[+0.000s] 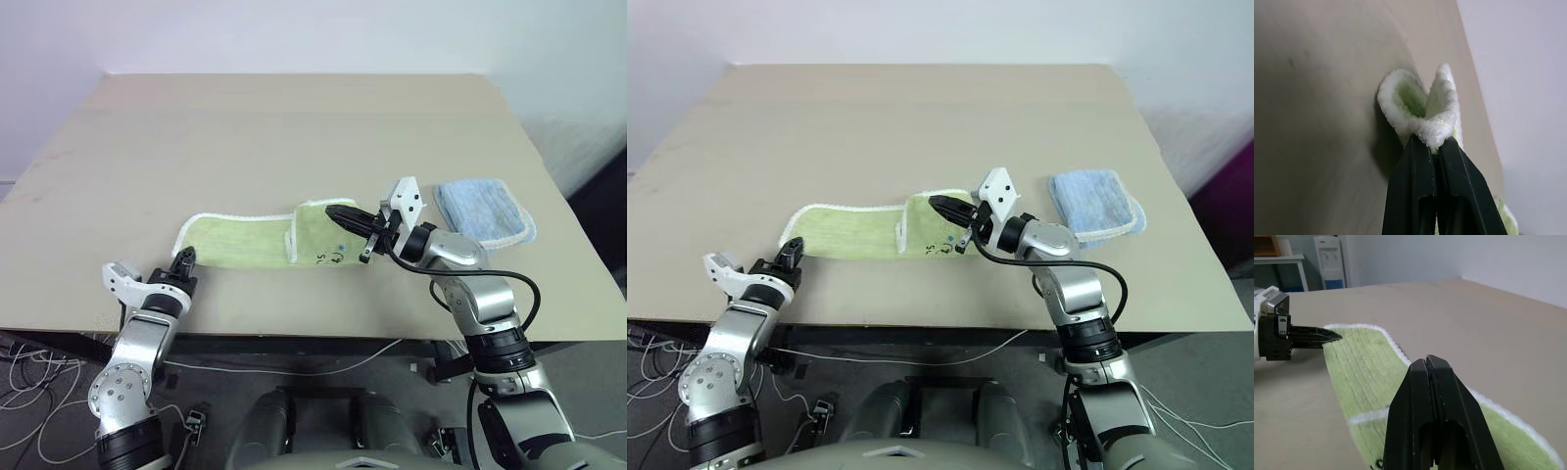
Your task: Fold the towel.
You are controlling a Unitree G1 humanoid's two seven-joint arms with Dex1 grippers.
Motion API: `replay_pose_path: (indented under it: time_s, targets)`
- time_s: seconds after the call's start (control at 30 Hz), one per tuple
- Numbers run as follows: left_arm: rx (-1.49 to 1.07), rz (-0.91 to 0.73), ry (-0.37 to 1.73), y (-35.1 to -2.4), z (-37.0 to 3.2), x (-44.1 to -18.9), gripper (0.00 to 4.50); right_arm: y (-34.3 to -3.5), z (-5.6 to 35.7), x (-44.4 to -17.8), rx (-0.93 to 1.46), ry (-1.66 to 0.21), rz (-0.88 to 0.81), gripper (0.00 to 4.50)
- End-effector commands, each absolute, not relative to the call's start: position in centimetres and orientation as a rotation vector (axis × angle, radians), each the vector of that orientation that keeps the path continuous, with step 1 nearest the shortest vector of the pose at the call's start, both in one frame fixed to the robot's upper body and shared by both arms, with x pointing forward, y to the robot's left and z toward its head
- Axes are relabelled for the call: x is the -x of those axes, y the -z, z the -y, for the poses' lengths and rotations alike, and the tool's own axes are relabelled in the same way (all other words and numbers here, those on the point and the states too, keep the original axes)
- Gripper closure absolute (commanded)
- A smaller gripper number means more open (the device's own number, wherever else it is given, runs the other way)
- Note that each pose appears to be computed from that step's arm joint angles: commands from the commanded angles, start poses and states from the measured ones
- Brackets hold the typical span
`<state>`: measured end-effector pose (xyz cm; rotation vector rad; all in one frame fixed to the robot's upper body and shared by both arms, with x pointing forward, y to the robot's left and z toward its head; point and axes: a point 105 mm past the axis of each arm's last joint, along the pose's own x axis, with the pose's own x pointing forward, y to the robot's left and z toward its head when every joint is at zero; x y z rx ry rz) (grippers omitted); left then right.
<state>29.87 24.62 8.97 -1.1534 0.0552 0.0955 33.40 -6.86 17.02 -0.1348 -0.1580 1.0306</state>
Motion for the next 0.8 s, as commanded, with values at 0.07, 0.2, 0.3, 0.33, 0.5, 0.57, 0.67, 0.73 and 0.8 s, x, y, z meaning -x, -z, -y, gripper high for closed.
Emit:
replay_pose_path:
  time_s: [0.07, 0.2, 0.3, 0.33, 0.5, 0.57, 0.67, 0.73, 0.8]
  targets:
    - [1.062, 0.108, -0.191, -11.4, -30.3, -28.8, 4.47, -18.3, 6.7, -32.9, 0.162, -1.037, 0.214, 4.5]
    - [0.954, 0.191, -0.187, -14.1, -33.2, -28.2, 4.47, -18.3, 6.9, -33.0, 0.165, -1.032, 0.214, 4.5]
    - [0.856, 0.211, -0.119, -16.3, -33.1, -28.5, 4.47, -18.2, 7.0, -33.1, 0.166, -1.026, 0.211, 4.5]
    - [0.819, 0.214, -0.089, -17.0, -32.8, -28.7, 4.47, -18.2, 7.1, -33.1, 0.167, -1.024, 0.21, 4.5]
    - [0.597, 0.175, 0.172, -20.1, -27.3, -30.2, 4.47, -18.2, 7.1, -33.2, 0.166, -1.017, 0.21, 4.5]
    - [0.494, 0.129, 0.32, -20.4, -23.6, -30.7, 4.47, -18.2, 7.1, -33.3, 0.165, -1.011, 0.211, 4.5]
    - [0.377, 0.078, 0.504, -20.2, -18.9, -30.7, 4.47, -18.1, 7.1, -33.4, 0.165, -1.004, 0.212, 4.5]
    - [0.257, 0.029, 0.652, -19.2, -15.3, -30.3, 4.47, -18.2, 7.2, -33.4, 0.165, -0.993, 0.214, 4.5]
    - [0.135, -0.017, 0.737, -17.9, -13.2, -30.0, 4.47, -18.2, 7.3, -33.4, 0.166, -0.985, 0.216, 4.5]
